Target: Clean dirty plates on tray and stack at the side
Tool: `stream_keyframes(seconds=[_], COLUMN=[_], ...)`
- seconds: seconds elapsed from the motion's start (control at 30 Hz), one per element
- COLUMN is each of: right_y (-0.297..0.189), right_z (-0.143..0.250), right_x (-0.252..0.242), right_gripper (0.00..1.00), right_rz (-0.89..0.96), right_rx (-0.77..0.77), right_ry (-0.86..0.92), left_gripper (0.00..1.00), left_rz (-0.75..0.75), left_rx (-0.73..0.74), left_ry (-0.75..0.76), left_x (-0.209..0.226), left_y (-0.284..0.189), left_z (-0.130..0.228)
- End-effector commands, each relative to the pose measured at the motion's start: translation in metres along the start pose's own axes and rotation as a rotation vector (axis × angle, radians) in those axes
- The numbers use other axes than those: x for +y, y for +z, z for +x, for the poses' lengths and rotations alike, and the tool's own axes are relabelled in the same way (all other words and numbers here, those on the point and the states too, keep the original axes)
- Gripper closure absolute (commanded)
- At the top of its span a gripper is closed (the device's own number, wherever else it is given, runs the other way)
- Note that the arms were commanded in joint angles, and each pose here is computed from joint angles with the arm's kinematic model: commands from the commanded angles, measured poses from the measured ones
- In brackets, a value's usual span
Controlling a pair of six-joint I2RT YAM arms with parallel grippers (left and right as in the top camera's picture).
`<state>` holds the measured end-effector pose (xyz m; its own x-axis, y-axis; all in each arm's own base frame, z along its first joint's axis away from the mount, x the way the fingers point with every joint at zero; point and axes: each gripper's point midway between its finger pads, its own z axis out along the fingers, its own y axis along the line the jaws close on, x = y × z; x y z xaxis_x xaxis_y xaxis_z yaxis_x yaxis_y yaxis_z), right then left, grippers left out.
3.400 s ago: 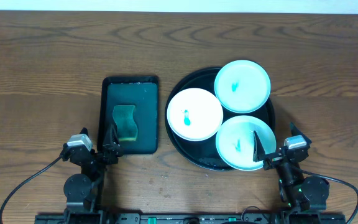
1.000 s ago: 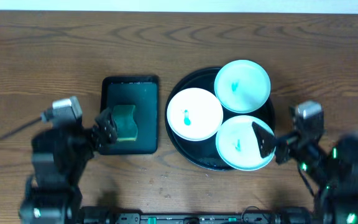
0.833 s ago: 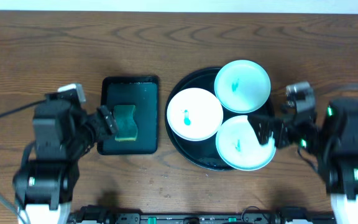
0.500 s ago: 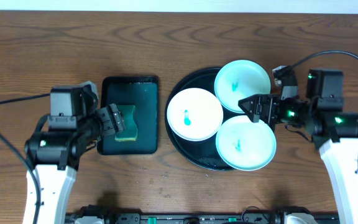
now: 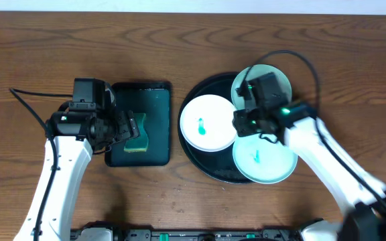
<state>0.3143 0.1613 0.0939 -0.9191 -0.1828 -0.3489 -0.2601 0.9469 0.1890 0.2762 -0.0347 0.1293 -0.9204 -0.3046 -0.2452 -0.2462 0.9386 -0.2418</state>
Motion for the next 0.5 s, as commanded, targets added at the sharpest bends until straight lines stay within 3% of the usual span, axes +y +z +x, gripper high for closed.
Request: stream_keyframes(seconds=[0.0, 0.3, 0.47], right_y=[0.027, 0.074, 0.088], right_z=[0.001, 0.010, 0.017], right_x=[-0.012, -0.020, -0.025], right_gripper=[0.68, 0.76, 0.93], right_rz=[0.069, 0.087, 0.109], right_rx=[0.042, 0.111, 0.140], right_ry=[0.059, 0.127, 0.197], left_gripper=[0.17, 0.18, 0.18], left_rz=[0.016, 0.020, 0.024], left_rx=[-0.014, -0.024, -0.038], left_ry=[0.017, 0.019, 0.021], left_x=[-0.005, -0.006, -0.007], left_y=[-0.006, -0.006, -0.006], left_z=[-0.002, -0.005, -0.008])
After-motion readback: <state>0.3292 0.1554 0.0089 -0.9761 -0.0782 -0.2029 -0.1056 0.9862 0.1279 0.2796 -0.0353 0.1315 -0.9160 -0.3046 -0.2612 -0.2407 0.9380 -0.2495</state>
